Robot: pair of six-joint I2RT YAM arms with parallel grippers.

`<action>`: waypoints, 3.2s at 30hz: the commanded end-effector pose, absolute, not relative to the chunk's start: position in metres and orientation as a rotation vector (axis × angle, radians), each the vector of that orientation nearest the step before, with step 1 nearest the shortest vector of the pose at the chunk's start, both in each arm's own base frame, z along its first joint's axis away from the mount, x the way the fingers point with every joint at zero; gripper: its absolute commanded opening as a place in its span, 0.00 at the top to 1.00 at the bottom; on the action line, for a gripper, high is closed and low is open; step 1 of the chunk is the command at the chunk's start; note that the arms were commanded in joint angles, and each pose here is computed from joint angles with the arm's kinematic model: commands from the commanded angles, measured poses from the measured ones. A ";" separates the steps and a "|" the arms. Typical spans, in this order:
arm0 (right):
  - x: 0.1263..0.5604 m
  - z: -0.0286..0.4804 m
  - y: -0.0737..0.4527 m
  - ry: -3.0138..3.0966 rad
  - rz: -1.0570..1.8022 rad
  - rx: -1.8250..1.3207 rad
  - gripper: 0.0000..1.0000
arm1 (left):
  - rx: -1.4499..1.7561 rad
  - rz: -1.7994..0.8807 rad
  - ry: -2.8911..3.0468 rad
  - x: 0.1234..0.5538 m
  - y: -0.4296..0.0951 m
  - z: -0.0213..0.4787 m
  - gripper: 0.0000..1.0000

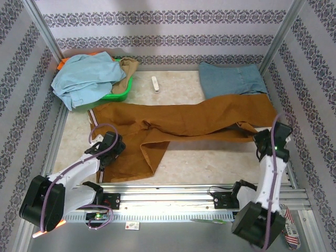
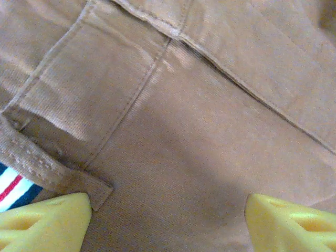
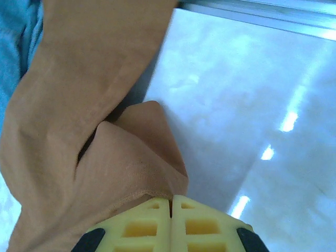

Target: Fold and stack the trousers

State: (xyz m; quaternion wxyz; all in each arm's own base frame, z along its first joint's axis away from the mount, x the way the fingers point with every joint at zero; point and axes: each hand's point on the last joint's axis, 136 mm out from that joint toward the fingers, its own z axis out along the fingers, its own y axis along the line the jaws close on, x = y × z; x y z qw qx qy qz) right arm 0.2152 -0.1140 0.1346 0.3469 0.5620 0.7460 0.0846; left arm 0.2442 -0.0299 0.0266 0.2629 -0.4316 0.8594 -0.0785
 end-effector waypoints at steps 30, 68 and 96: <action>0.276 0.086 0.181 2.694 0.603 0.276 0.61 | -0.943 -0.369 2.528 0.247 -0.097 0.011 0.17; 0.231 0.021 0.028 2.927 -0.137 0.574 0.35 | -1.049 -0.348 2.282 0.270 -0.014 0.079 0.17; 0.201 0.161 -0.105 2.287 -0.250 1.150 1.00 | -0.984 -0.504 2.229 0.295 -0.032 0.094 0.21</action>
